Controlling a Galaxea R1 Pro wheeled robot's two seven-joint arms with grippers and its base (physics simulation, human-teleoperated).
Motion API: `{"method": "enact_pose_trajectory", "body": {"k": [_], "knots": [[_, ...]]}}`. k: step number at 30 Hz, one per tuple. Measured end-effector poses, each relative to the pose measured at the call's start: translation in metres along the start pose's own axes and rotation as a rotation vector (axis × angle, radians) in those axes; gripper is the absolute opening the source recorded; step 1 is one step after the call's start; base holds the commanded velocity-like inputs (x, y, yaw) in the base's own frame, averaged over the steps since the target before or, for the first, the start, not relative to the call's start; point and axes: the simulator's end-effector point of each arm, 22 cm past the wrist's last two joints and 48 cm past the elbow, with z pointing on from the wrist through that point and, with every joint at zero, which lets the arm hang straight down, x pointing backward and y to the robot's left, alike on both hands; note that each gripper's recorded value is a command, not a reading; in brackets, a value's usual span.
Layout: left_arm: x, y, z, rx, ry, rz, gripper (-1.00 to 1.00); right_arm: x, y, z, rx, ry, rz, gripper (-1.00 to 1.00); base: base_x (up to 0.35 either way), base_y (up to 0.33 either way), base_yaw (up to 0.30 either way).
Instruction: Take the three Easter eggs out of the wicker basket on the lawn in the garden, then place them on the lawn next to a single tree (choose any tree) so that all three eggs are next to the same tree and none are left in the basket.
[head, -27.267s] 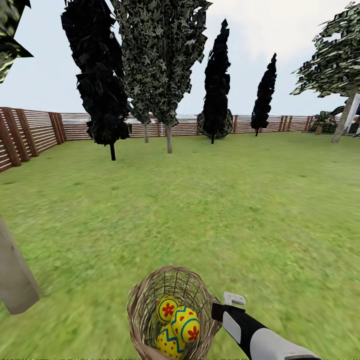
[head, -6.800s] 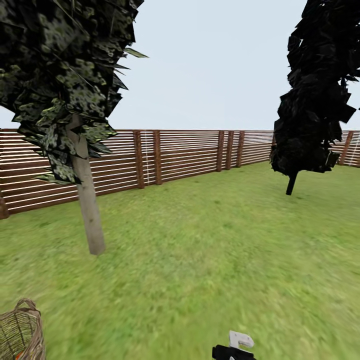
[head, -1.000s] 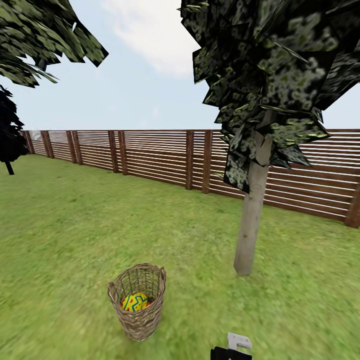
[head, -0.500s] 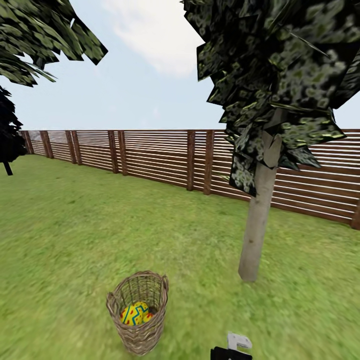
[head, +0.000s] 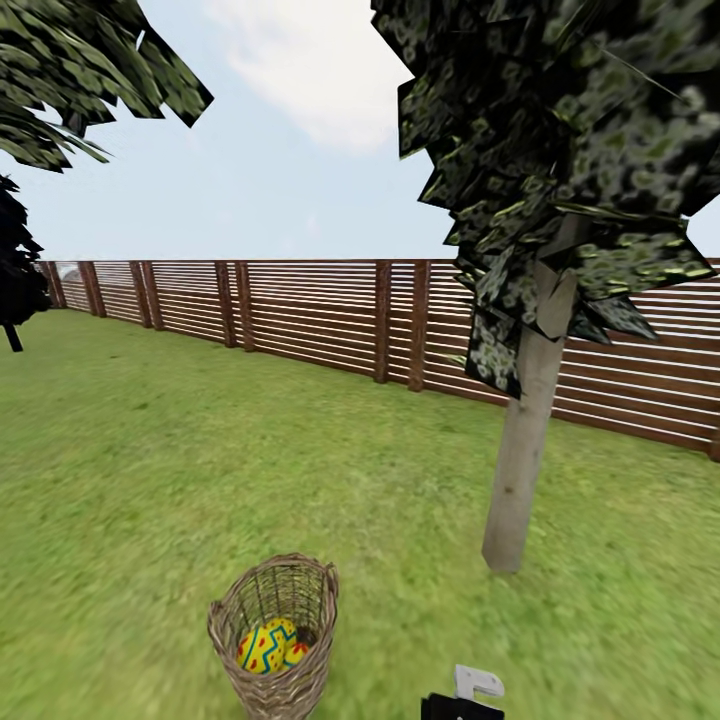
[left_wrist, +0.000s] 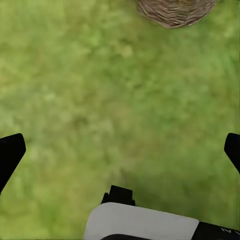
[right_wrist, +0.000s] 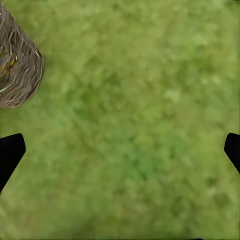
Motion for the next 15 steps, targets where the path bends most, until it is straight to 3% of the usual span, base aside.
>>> {"method": "enact_pose_trajectory", "body": {"k": [5, 15], "knots": [[-0.0002, 0.0004, 0.0, 0.0, 0.0, 0.001, 1.0, -0.0001, 0.0, 0.0, 0.0, 0.0, 0.0, 1.0, 0.222, 0.006, 0.0], [-0.0001, 0.0001, 0.0, 0.0, 0.0, 0.001, 1.0, 0.0, 0.0, 0.0, 0.0, 0.0, 0.0, 1.0, 0.124, 0.038, 0.0]]}}
